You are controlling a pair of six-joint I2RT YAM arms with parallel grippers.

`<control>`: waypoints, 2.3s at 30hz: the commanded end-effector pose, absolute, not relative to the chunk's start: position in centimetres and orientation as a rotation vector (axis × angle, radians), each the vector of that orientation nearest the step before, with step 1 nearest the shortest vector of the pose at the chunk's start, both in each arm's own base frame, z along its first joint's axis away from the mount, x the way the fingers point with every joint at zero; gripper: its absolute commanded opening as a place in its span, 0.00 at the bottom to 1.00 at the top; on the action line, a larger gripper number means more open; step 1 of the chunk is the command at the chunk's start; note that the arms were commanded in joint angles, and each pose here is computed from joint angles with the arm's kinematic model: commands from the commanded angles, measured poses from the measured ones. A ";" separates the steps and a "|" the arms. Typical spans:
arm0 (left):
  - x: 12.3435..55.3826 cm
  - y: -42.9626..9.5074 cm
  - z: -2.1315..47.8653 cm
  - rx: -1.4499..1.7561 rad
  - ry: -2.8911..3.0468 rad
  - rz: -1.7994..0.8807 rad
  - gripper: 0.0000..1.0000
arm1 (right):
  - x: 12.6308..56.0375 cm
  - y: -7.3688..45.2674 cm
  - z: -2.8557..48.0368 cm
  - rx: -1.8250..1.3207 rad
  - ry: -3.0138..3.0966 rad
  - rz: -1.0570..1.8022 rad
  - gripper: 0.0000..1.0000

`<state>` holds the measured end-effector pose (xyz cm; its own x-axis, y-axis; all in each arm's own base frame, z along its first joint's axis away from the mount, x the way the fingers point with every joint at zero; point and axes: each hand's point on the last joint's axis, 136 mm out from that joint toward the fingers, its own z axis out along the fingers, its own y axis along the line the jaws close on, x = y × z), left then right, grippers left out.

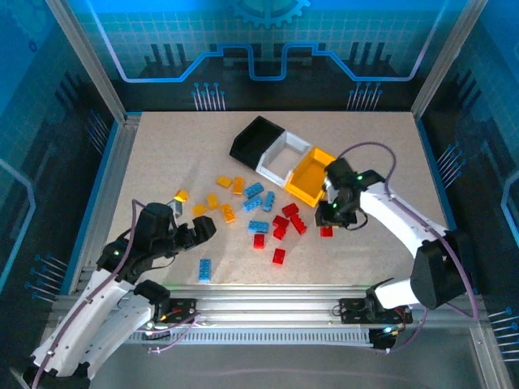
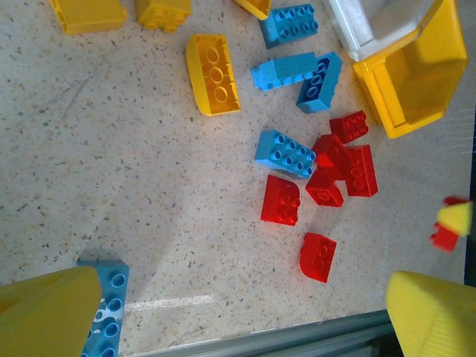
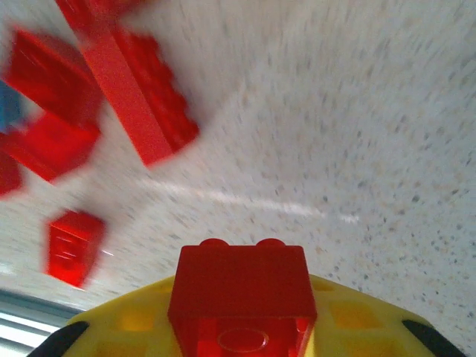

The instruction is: Sort the legos into containers by color

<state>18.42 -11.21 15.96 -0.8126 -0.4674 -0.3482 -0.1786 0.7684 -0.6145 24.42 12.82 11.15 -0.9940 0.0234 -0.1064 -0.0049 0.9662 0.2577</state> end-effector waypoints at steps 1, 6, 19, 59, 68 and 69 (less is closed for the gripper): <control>18.3 -12.2 15.7 -0.473 2.480 -0.859 0.99 | 28.4 13.6 15.0 0.201 2.859 0.657 0.29; 18.1 -12.7 15.5 -0.480 2.504 -0.895 0.99 | 34.9 12.8 15.9 0.366 2.780 0.715 0.29; 16.3 -11.8 14.4 -0.531 2.599 -0.826 0.99 | 42.7 14.2 11.8 0.429 2.821 0.718 0.37; 13.7 -11.3 2.2 -0.504 3.123 -0.158 0.75 | 25.0 21.1 16.6 -0.065 2.802 0.732 0.61; 13.4 -11.9 0.6 -0.484 3.140 -0.126 0.48 | 24.6 20.8 18.2 -0.060 2.771 0.745 0.61; 13.4 -11.9 0.6 -0.478 3.138 -0.125 0.43 | 24.6 20.9 18.2 -0.055 2.770 0.751 0.61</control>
<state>12.98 -11.25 1.01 -0.9511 -0.3031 0.0596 -0.3060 0.9508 -0.0477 25.15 20.86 17.47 -0.9641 0.0223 -0.2644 -0.1129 0.8673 0.4848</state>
